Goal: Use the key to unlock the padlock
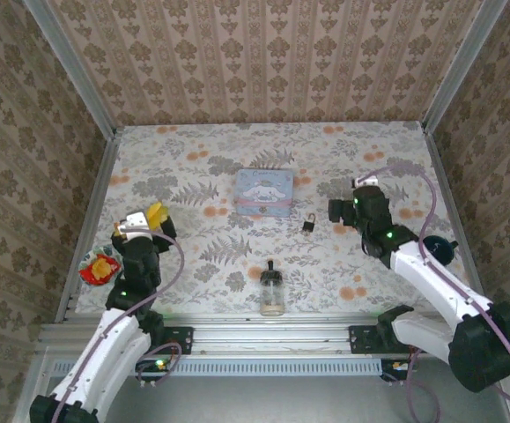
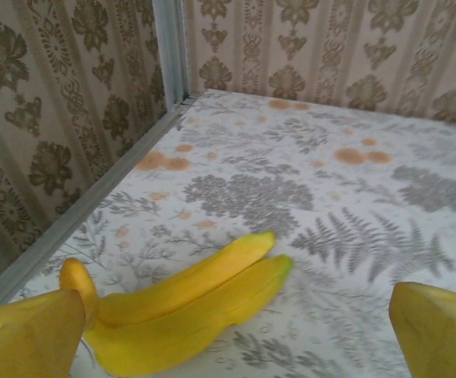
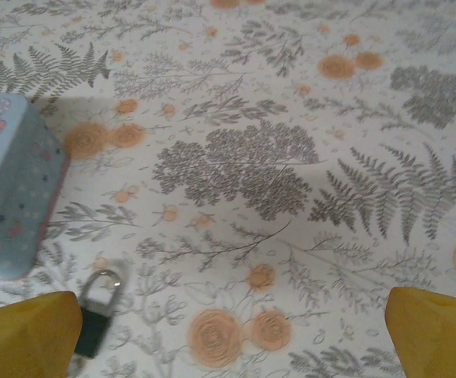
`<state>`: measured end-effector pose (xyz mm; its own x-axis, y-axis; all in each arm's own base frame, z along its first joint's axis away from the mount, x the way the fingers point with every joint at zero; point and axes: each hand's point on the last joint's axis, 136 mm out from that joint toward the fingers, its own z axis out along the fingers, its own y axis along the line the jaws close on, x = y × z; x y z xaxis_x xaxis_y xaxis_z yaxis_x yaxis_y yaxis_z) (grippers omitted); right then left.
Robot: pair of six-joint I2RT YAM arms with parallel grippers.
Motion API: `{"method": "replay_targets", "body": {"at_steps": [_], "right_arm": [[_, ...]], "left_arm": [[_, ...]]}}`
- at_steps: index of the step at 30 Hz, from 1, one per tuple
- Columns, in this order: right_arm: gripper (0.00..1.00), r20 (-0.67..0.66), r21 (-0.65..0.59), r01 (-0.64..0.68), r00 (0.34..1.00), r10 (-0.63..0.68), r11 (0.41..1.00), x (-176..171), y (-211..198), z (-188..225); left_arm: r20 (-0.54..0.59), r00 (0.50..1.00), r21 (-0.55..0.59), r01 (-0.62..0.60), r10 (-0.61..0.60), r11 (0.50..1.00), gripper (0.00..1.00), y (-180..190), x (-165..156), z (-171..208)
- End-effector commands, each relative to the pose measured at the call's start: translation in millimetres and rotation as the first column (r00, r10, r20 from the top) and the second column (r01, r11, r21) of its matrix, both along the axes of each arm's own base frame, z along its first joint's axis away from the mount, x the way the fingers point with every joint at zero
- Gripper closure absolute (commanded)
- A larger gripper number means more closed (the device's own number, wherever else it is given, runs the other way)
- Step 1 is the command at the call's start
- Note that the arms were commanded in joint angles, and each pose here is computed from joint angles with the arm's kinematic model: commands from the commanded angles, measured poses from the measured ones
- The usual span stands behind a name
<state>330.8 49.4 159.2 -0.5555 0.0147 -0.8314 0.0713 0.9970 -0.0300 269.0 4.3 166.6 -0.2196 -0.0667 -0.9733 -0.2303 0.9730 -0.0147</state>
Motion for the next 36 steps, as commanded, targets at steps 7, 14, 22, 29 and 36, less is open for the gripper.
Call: {"method": "replay_targets", "body": {"at_steps": [7,14,22,29,36], "right_arm": [[0.0,0.266,-0.174,0.064,0.964,-0.016,0.983,1.3,-29.5,19.6],[0.0,0.307,-0.141,0.076,0.951,-0.029,0.987,-0.2,-42.4,6.7],[0.0,0.314,-0.112,0.071,0.949,-0.033,0.991,1.3,-51.1,-7.2],[0.0,0.325,-0.087,0.048,0.946,-0.017,0.995,8.6,-54.4,-21.5],[0.0,0.354,-0.077,0.012,0.935,0.016,0.997,28.5,-53.6,-21.2]], "left_arm": [[0.067,0.991,0.089,0.106,-0.112,0.99,0.0,5.2,37.3,-7.1],[0.058,0.983,0.117,0.166,-0.174,0.979,0.0,2.4,65.4,-27.5],[0.076,0.96,0.118,0.261,-0.271,0.958,0.0,-8.3,91.0,-40.1],[-0.009,0.916,0.069,0.4,-0.4,0.914,0.0,-23.3,111.9,-62.9],[-0.051,0.873,0.017,0.487,-0.486,0.873,0.0,-31.6,122.7,-64.7]]}}
